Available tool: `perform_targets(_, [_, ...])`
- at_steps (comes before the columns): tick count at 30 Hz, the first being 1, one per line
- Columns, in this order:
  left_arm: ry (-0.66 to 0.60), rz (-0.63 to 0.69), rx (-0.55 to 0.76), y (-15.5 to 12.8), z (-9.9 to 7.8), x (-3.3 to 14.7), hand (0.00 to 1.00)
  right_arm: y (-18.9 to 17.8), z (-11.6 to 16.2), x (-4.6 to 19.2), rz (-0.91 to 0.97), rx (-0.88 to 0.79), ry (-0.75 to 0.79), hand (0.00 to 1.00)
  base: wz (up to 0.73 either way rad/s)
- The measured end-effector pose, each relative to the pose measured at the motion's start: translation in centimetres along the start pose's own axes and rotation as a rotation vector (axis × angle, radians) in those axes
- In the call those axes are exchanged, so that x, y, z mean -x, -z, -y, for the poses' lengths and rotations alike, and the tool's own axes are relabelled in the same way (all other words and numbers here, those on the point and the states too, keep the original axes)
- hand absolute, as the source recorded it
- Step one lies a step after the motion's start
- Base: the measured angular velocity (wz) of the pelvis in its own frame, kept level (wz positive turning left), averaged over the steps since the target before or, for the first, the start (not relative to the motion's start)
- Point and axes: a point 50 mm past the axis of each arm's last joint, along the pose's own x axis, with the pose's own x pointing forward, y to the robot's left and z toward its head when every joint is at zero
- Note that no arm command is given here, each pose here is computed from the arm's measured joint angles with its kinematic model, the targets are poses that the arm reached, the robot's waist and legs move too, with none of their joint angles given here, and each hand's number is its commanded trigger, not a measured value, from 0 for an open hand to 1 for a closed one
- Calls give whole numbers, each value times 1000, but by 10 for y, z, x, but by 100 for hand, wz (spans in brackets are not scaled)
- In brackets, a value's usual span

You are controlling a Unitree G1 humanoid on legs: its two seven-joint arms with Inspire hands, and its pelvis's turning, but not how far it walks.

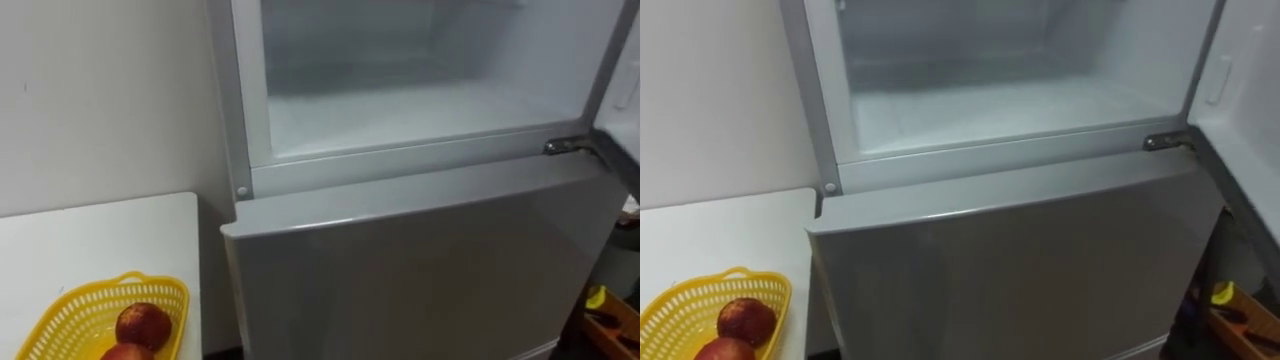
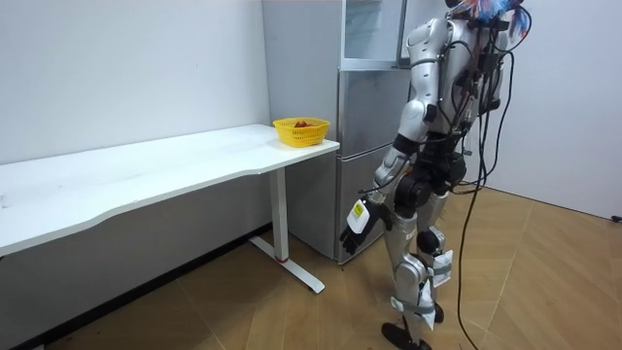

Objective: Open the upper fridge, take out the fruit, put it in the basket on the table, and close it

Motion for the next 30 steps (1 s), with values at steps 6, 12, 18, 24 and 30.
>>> perform_targets(6, [-20,9,-1,-3,-2,-1,0,19,-12,7,-105,-5,-146,0,-5])
perform_targets(12, [-22,18,1,-9,-2,-2,0,37,-22,15,-198,1,-278,0,3])
perform_targets(18, [-17,-1,3,-8,0,-2,0,47,-28,21,-273,9,-368,0,4])
perform_targets(24, [-10,-2,8,-10,3,-2,0,54,-34,27,-288,58,-444,0,2])
perform_targets(30, [-6,19,-14,-16,3,-3,0,62,-38,26,-297,90,-470,0,-1])
